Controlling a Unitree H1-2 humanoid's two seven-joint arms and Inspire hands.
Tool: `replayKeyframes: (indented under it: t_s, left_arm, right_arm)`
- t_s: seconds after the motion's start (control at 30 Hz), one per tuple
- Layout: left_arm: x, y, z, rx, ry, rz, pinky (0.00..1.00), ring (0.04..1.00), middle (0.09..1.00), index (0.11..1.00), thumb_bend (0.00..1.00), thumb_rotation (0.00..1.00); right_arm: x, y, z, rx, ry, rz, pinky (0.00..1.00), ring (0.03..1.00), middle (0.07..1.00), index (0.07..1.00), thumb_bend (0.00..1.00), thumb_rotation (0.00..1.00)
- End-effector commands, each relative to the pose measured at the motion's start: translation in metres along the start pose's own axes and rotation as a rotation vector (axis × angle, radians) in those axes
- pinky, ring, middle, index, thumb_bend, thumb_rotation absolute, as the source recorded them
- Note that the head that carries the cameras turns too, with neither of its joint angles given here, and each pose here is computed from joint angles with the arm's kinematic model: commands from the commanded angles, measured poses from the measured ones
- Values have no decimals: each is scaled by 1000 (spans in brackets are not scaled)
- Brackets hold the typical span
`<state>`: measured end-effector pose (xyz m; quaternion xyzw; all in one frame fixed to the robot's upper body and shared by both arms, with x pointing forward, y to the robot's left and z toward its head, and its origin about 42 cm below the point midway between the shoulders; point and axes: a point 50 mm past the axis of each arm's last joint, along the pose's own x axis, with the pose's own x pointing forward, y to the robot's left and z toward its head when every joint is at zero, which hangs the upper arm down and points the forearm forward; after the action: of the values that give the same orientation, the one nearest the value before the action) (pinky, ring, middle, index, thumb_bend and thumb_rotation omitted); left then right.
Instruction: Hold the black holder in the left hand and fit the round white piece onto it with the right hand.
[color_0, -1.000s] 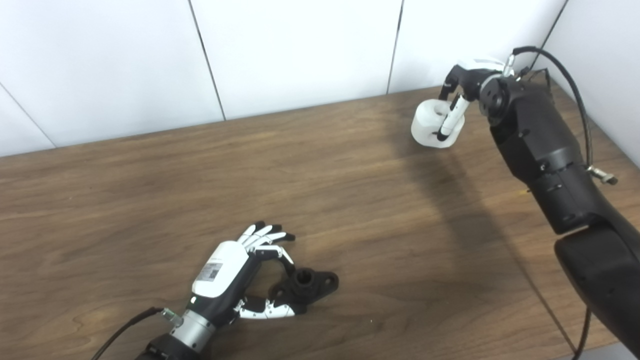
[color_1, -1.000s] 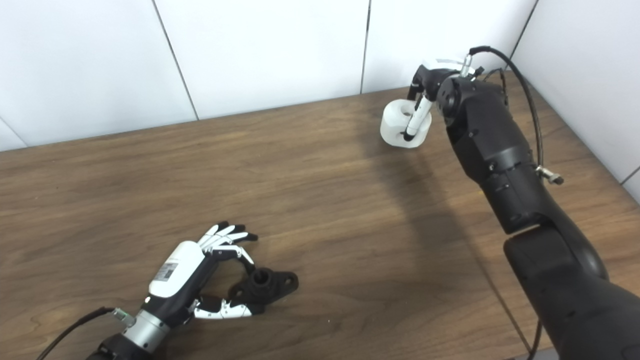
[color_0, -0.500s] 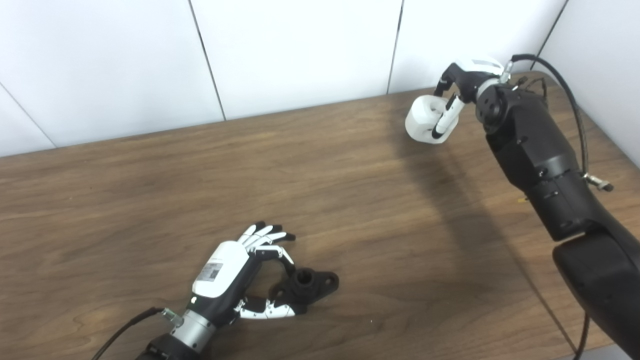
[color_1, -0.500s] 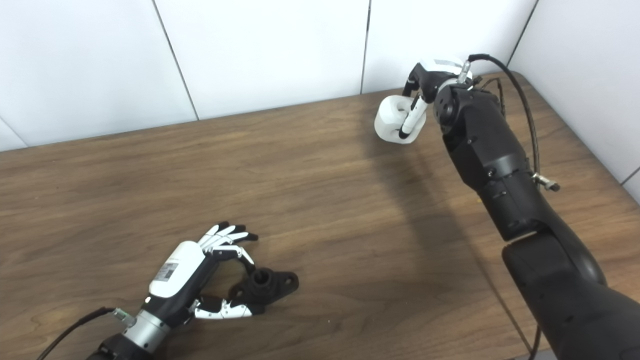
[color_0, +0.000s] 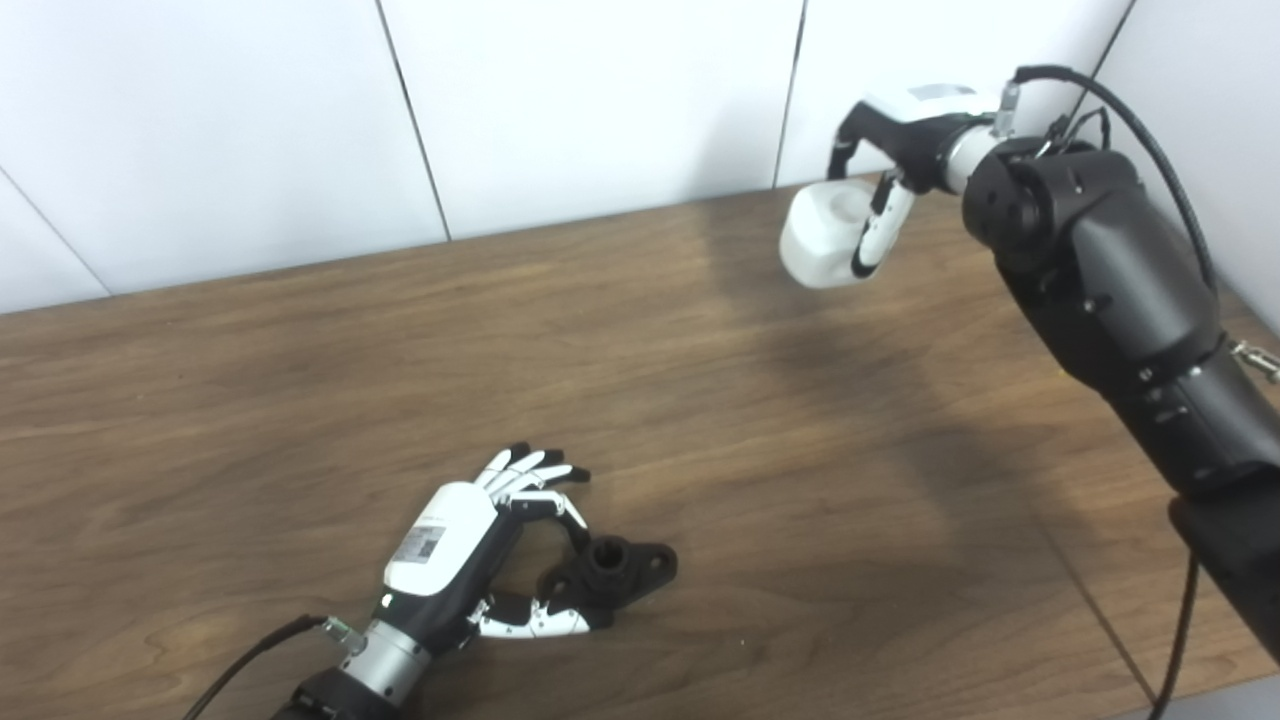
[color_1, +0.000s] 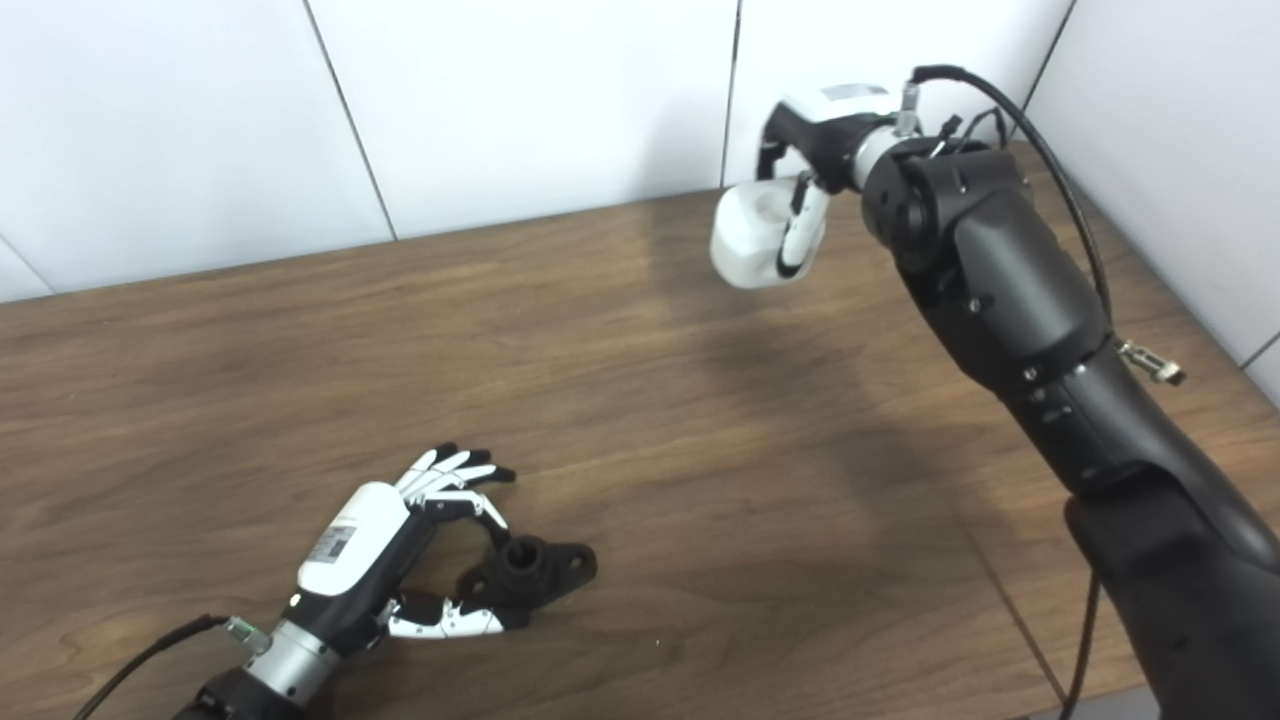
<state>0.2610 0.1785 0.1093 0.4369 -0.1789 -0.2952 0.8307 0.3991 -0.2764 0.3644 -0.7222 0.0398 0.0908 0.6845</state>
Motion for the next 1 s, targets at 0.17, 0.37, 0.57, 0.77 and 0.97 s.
replayKeyframes:
  t_s: [0.17, 0.37, 0.57, 0.77, 0.97]
  left_arm:
    - [-12, -26, -11, 22, 72, -118, 968, 906, 828, 489, 514, 60]
    - [-9, -27, -8, 29, 72, -131, 979, 912, 840, 489, 513, 62]
    - [-6, -30, -5, 29, 59, -115, 969, 897, 828, 488, 514, 63]
    - [-2, -32, 0, 24, 56, -107, 971, 896, 825, 488, 514, 63]
    - [2, -32, 3, 23, 63, -108, 970, 897, 821, 487, 514, 62]
  right_arm:
    - [-31, -33, 40, -84, -89, -47, 891, 900, 793, 483, 524, 132]
    - [-57, -26, 77, -104, -253, -41, 940, 920, 812, 483, 524, 131]
    - [-82, -16, 106, -148, -404, -73, 911, 906, 798, 479, 525, 134]
    - [-99, -2, 120, -128, -499, -93, 933, 914, 785, 481, 526, 136]
    - [-116, 10, 138, -143, -590, -77, 959, 911, 782, 481, 525, 136]
